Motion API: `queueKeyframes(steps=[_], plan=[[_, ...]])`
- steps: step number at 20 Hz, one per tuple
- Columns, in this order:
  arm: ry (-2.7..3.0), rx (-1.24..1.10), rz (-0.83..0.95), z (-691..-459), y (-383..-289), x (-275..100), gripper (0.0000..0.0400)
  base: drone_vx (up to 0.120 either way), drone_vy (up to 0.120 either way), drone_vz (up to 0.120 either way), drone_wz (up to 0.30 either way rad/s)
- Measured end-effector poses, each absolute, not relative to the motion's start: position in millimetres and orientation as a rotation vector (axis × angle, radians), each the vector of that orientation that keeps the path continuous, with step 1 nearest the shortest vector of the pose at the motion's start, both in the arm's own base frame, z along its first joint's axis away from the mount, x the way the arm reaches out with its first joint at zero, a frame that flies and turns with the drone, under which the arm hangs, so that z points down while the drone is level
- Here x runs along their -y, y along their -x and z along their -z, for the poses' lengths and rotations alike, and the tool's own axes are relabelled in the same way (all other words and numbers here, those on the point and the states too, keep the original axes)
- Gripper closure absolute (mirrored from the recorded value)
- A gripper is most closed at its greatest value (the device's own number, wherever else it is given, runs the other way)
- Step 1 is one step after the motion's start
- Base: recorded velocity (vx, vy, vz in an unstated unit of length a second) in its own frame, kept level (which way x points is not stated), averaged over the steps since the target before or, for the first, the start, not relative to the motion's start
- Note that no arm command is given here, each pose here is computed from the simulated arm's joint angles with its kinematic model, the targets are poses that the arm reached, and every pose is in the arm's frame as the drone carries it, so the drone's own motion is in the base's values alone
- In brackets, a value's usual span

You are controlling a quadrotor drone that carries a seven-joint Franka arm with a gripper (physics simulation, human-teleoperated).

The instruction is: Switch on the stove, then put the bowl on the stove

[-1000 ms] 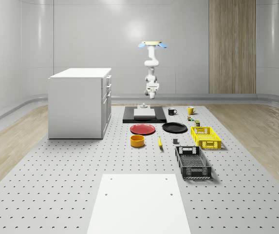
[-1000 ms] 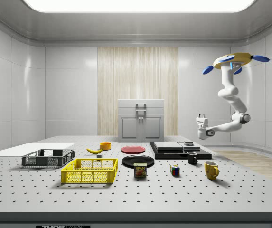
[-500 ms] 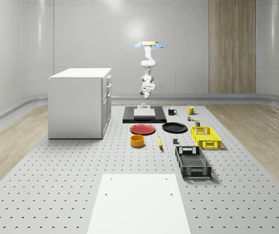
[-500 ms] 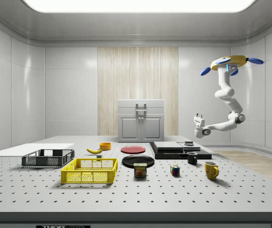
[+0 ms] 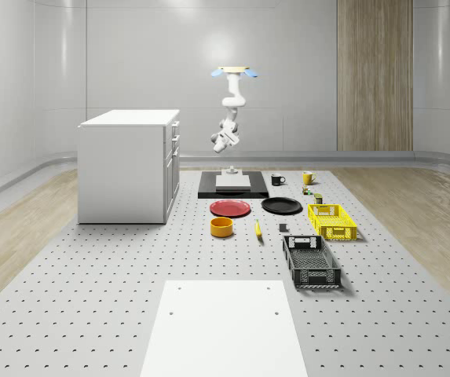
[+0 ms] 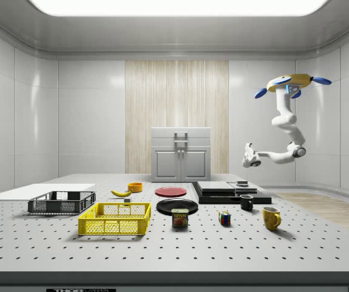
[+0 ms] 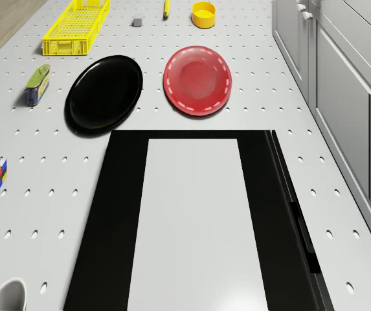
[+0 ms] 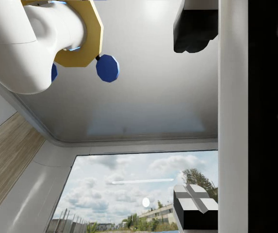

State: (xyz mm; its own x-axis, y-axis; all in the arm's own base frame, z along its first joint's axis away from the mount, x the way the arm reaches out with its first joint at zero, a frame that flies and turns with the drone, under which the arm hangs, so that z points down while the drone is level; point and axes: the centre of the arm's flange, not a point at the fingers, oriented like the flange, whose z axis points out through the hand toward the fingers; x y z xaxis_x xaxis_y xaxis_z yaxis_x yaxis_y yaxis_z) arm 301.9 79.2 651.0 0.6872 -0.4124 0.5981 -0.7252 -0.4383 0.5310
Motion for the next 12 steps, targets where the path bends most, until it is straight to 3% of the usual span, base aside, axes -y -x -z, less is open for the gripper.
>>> queueKeyframes(steps=[3,4,8,12], plan=[[-1.65,0.693,-0.619,-608.6,-303.2,-97.2,0.0,0.0,-0.12,0.0,0.0],[-1.488,0.627,-0.656,-591.5,-303.8,-98.7,0.0,0.0,0.0,-0.04,0.0],[-0.869,0.374,-0.752,-531.2,-305.9,-78.1,0.0,0.01,0.0,-0.12,0.0],[-0.446,0.198,-0.781,-503.0,-306.8,-44.6,0.0,0.1,0.0,-0.12,0.0]])
